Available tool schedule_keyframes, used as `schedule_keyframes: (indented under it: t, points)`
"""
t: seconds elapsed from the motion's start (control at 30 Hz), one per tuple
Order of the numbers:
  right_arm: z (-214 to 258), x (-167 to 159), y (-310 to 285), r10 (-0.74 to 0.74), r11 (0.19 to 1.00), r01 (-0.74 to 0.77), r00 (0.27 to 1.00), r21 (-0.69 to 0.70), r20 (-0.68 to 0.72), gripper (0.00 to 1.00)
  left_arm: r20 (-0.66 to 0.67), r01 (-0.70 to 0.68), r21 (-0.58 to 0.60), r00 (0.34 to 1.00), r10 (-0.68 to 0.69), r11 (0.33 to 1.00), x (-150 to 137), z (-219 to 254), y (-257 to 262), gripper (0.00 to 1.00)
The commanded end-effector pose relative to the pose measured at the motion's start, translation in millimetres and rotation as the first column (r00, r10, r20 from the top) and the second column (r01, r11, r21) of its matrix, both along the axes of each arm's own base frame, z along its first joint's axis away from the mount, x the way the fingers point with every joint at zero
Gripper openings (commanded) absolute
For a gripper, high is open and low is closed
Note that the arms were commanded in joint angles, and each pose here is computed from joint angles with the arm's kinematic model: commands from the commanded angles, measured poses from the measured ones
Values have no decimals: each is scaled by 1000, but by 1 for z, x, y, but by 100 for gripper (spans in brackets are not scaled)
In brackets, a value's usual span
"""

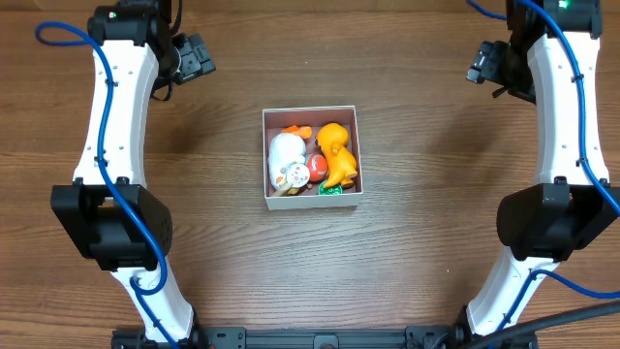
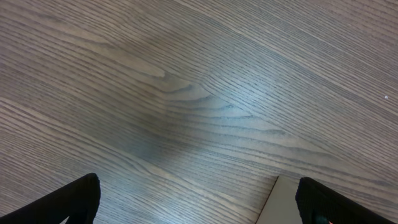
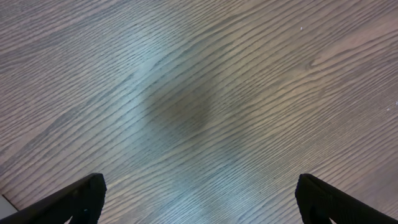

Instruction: Pack container

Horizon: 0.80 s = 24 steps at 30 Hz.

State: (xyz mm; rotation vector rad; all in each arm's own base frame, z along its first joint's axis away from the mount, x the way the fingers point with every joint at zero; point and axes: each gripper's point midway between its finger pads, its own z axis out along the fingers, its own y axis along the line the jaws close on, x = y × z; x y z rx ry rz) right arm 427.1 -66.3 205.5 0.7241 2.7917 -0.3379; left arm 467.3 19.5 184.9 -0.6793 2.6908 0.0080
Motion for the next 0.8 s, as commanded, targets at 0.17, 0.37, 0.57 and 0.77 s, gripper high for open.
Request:
schedule_keyframes:
  t: [0.17,0.37,0.57,0.77]
  points:
    - [22,-1,-3,-6,1000,7,998,-13,61,100,15,-11,-8,1000,11,1000,3,4,1,100]
    - [86,-19,-2,-5,1000,10,972,-21,235,100,15,-11,-8,1000,11,1000,3,4,1,100]
    - [176,-39,-2,0,999,22,854,-37,521,100,15,-11,-8,1000,11,1000,3,4,1,100]
    - [299,-91,3,17,999,25,549,-38,836,100,15,-11,-8,1000,11,1000,3,4,1,100]
